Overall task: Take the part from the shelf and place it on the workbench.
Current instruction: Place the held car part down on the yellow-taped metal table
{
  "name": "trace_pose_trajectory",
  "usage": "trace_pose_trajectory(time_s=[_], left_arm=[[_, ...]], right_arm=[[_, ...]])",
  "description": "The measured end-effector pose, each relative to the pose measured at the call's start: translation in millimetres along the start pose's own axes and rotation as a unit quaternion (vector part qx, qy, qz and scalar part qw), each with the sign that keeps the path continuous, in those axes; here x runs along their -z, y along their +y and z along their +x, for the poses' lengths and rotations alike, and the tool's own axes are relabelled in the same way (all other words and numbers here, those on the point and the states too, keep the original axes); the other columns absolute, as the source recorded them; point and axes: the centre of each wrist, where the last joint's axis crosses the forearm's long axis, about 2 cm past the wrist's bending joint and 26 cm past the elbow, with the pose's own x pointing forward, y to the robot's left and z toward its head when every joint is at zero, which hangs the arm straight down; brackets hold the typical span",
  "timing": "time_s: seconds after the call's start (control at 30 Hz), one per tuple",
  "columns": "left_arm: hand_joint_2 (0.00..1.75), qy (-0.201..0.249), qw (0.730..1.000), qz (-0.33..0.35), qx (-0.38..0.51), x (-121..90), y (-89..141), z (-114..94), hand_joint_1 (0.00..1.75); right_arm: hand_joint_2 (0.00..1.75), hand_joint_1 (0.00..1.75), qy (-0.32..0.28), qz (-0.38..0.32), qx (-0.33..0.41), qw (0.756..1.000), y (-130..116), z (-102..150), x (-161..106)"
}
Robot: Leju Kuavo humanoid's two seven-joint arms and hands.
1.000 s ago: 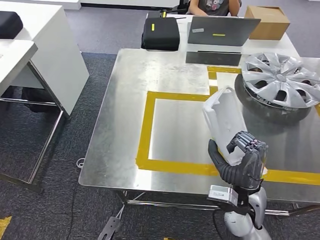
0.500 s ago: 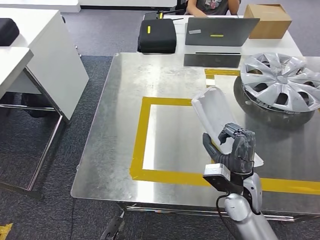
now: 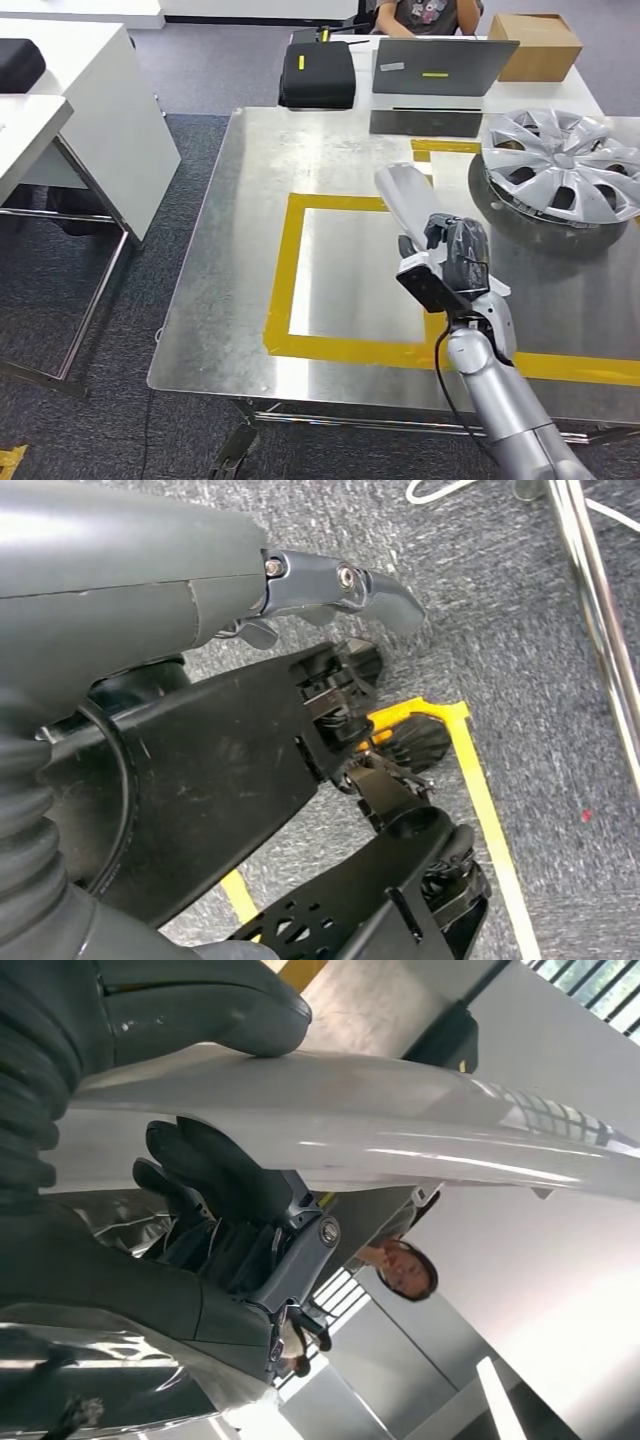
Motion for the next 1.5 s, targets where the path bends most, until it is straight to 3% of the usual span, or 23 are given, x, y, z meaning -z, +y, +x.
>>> trace_pose_trajectory(time_s=[0.83,0.97,1.23,1.27,1.37,1.4,1.5], left_arm=[[1.75,-0.015,0.999,-0.022,0.042,1.5,-2.5,22.6,0.00],[1.75,-0.017,0.999,-0.024,0.046,1.8,-1.9,24.5,0.00],[1.75,-0.020,0.998,-0.031,0.055,1.8,-2.1,25.2,0.00],[1.31,-0.020,0.998,-0.031,0.055,1.8,-2.1,25.2,0.00],[0.00,-0.019,0.998,-0.029,0.053,1.9,-2.0,25.1,0.00],[0.00,-0.018,0.998,-0.028,0.051,1.8,-2.0,25.1,0.00],[0.00,-0.017,0.998,-0.025,0.048,1.8,-2.0,25.0,0.00]], right_arm=[[1.75,1.75,0.097,0.095,-0.044,0.990,17.0,-27.7,45.1],[1.75,0.00,0.105,0.105,-0.054,0.987,18.5,-28.4,50.5],[1.75,0.00,0.126,0.124,-0.059,0.983,25.0,-31.9,51.0],[1.75,0.00,0.127,0.125,-0.060,0.982,25.3,-32.2,51.0],[0.44,0.00,0.129,0.128,-0.060,0.981,26.0,-33.2,50.8],[0.00,0.00,0.131,0.129,-0.059,0.981,26.4,-33.7,50.3],[0.00,0.00,0.136,0.132,-0.057,0.980,27.3,-35.5,48.3]])
